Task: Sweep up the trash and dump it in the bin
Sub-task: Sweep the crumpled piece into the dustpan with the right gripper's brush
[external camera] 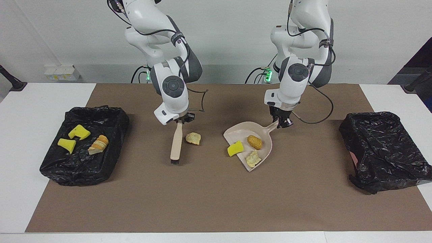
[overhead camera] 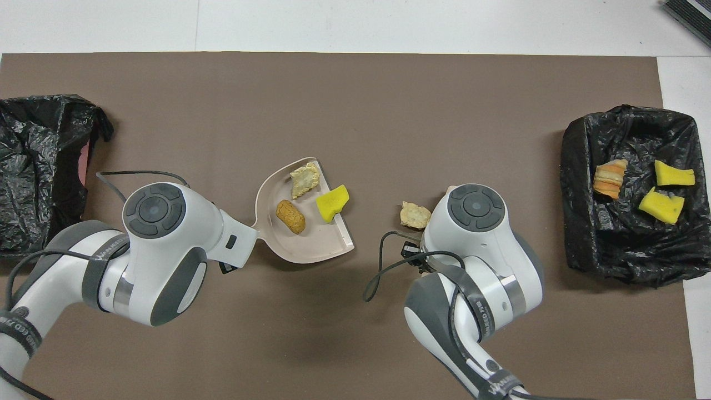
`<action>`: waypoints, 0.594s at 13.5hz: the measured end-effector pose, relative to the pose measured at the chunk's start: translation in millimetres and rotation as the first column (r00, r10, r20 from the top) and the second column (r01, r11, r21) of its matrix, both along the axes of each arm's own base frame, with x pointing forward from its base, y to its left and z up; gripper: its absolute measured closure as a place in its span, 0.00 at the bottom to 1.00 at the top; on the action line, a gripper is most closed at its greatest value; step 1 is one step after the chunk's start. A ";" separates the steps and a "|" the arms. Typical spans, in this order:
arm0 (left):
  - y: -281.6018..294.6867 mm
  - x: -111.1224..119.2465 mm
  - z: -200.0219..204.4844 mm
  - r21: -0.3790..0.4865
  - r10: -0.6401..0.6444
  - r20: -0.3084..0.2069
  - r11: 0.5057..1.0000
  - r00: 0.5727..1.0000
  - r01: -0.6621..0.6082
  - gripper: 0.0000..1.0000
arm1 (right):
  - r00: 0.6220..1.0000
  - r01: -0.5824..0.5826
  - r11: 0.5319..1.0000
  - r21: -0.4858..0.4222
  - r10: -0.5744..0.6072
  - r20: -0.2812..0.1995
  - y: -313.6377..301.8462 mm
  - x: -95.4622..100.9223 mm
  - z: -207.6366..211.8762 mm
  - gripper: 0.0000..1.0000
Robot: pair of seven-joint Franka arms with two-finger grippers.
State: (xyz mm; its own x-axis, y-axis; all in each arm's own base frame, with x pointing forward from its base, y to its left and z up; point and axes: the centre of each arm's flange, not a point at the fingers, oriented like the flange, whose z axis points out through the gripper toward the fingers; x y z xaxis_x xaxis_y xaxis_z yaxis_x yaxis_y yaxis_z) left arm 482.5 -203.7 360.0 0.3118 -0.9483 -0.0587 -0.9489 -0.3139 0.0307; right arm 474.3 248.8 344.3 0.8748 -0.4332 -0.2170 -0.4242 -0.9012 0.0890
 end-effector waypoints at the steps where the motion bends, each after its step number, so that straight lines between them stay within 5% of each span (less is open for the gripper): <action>1: -2.2 -2.1 0.0 0.000 -0.009 -0.001 1.000 1.000 0.009 0.69 | 1.000 0.019 0.999 0.031 -0.019 0.016 8.7 -0.8 2.1 0.74; 4: -3.3 -5.6 -0.3 0.001 -0.007 0.000 1.000 1.000 0.007 0.69 | 0.999 -0.014 0.996 0.085 0.010 0.048 26.6 3.3 5.9 0.74; 8: -2.8 -6.3 -0.4 0.000 0.002 -0.001 1.000 1.000 -0.002 0.69 | 0.968 -0.248 0.954 0.171 0.236 0.089 44.0 34.3 0.5 0.74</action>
State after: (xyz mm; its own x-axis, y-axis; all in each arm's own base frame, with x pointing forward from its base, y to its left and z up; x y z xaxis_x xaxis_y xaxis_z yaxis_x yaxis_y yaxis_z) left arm 476.1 -206.5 359.6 0.3139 -0.9476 -0.0589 -0.9482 -0.3161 0.0316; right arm 508.7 292.7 344.8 0.9638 -0.1659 -0.2087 -0.1907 -0.9761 -0.1044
